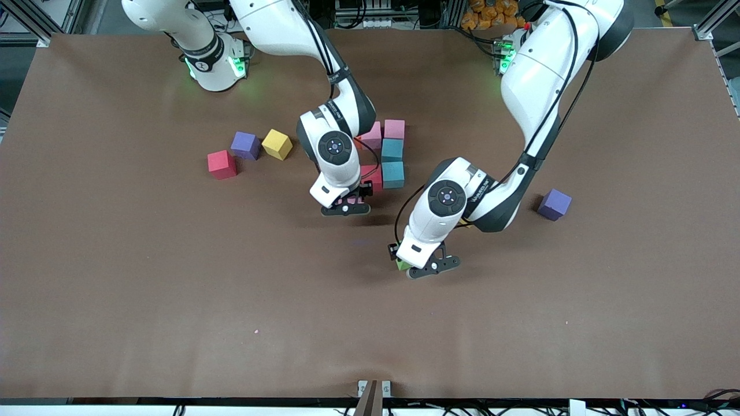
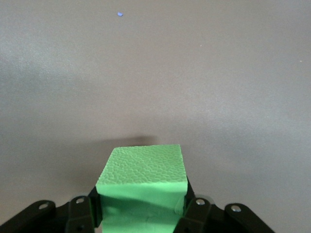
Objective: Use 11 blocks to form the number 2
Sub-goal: 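Grasp the red block with the right gripper while the left gripper carries green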
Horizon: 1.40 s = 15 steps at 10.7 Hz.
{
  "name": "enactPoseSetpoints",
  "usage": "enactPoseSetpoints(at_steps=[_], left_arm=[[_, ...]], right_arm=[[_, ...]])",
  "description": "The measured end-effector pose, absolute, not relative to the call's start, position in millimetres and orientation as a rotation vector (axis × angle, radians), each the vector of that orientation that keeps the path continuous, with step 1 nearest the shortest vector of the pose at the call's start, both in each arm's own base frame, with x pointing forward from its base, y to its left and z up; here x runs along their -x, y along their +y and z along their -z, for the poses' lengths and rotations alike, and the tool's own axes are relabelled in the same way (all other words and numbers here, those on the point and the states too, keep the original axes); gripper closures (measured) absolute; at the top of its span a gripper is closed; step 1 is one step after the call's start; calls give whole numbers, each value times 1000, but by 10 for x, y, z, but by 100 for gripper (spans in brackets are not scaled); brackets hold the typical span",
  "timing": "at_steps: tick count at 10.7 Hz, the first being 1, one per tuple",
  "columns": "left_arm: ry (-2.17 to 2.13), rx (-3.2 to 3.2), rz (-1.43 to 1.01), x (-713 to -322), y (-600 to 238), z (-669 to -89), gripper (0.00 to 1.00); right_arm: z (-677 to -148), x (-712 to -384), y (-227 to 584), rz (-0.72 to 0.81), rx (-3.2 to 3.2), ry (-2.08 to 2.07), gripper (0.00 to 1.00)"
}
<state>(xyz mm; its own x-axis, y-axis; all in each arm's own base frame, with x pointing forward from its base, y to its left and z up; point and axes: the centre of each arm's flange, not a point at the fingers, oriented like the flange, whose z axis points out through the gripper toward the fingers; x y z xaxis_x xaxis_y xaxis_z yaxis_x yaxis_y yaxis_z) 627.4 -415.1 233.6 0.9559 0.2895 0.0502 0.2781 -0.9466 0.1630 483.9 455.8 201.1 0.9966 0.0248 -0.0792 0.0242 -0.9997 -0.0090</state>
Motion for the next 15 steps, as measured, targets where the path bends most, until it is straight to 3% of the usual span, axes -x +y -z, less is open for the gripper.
enactPoseSetpoints(at_steps=[6, 13, 15], left_arm=[[463, -2871, -120, -6155, -4450, -2447, 40], [450, -2787, -110, -5910, -4917, -2326, 40], [422, -2789, -106, -5816, -5040, -2322, 44]], right_arm=[[-2917, -5134, 4104, -202, 3101, 124, 0], [-2702, -5298, 2648, -340, 3134, -111, 0], [-2560, -5246, 2225, -403, 3128, -205, 0]])
